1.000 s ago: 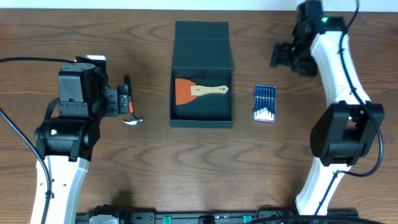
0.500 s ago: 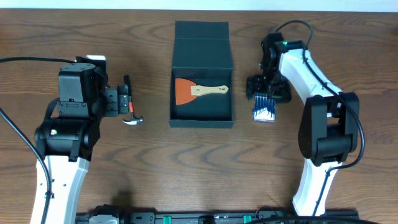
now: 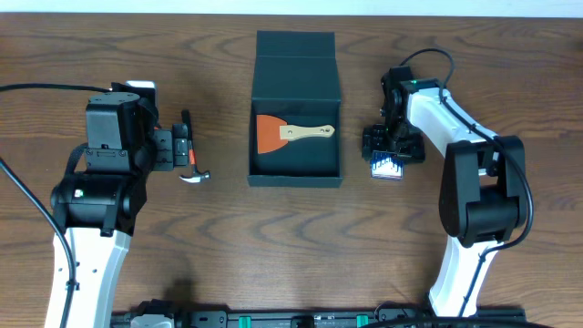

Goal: Pack container
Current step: 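Grasp the clear precision screwdriver case with the right gripper, then lower the screwdriver case into the black box and open the gripper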

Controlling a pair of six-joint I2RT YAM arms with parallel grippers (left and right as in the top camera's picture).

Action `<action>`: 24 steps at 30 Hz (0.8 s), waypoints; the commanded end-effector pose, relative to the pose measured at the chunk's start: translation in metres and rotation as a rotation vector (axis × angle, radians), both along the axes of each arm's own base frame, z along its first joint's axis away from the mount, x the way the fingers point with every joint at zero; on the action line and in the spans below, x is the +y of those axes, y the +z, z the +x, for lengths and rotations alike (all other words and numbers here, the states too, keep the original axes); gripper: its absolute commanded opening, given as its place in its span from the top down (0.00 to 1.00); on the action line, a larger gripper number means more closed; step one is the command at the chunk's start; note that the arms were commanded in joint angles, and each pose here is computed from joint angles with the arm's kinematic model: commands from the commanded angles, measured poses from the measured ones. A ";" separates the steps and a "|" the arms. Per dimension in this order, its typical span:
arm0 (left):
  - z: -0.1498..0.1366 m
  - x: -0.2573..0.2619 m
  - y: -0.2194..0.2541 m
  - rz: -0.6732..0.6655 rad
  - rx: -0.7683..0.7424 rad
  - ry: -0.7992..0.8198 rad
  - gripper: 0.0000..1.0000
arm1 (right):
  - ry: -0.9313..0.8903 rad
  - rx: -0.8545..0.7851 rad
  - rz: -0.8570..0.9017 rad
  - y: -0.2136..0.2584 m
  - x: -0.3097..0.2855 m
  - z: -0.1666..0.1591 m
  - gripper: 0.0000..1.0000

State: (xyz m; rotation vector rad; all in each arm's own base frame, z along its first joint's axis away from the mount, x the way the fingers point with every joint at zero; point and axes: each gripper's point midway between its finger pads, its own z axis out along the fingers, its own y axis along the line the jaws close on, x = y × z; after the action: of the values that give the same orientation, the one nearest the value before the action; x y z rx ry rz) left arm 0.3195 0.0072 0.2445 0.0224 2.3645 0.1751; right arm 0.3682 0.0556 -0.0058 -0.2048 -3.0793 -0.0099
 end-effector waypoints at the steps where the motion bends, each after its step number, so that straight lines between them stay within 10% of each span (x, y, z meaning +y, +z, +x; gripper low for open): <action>1: 0.002 0.003 0.010 0.017 -0.022 0.004 0.02 | 0.009 0.016 -0.012 -0.020 -0.001 -0.006 0.17; 24: 0.002 0.003 0.010 0.017 -0.022 0.004 0.01 | 0.009 -0.114 0.054 0.015 0.012 0.025 0.59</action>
State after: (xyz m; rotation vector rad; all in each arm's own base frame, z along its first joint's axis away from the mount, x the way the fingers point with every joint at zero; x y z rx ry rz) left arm 0.3195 0.0072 0.2445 0.0224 2.3645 0.1751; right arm 0.3855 0.0556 -0.0028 -0.2157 -3.1635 -0.0151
